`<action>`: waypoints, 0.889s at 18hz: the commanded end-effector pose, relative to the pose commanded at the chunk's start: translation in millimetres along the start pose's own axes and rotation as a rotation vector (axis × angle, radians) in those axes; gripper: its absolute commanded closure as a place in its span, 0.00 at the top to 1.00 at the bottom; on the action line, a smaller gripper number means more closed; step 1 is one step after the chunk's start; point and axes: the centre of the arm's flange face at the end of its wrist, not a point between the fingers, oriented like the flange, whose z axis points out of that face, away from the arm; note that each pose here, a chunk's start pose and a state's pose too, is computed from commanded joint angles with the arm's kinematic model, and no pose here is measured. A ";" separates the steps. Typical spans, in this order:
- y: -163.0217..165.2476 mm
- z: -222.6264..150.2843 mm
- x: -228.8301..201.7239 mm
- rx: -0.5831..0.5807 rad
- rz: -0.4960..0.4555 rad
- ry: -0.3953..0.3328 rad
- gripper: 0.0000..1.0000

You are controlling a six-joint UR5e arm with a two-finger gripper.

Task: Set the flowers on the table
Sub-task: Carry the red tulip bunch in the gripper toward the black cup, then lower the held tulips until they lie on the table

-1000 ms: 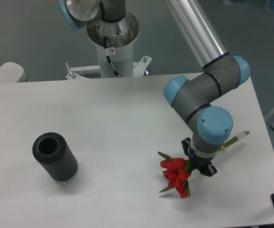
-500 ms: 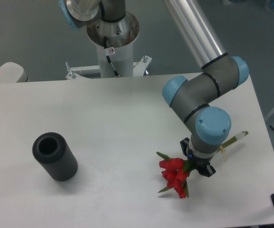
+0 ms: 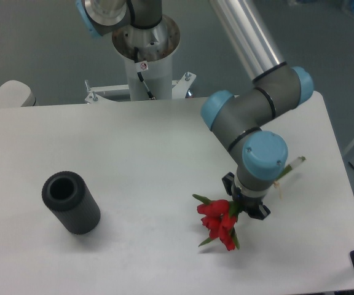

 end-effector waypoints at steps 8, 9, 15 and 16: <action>-21.5 6.7 73.9 -0.008 -0.224 0.041 0.00; -28.4 8.0 81.7 -0.003 -0.256 0.027 0.00; -58.1 18.6 115.7 -0.001 -0.321 0.023 0.00; -61.5 21.8 121.0 -0.005 -0.321 0.028 0.00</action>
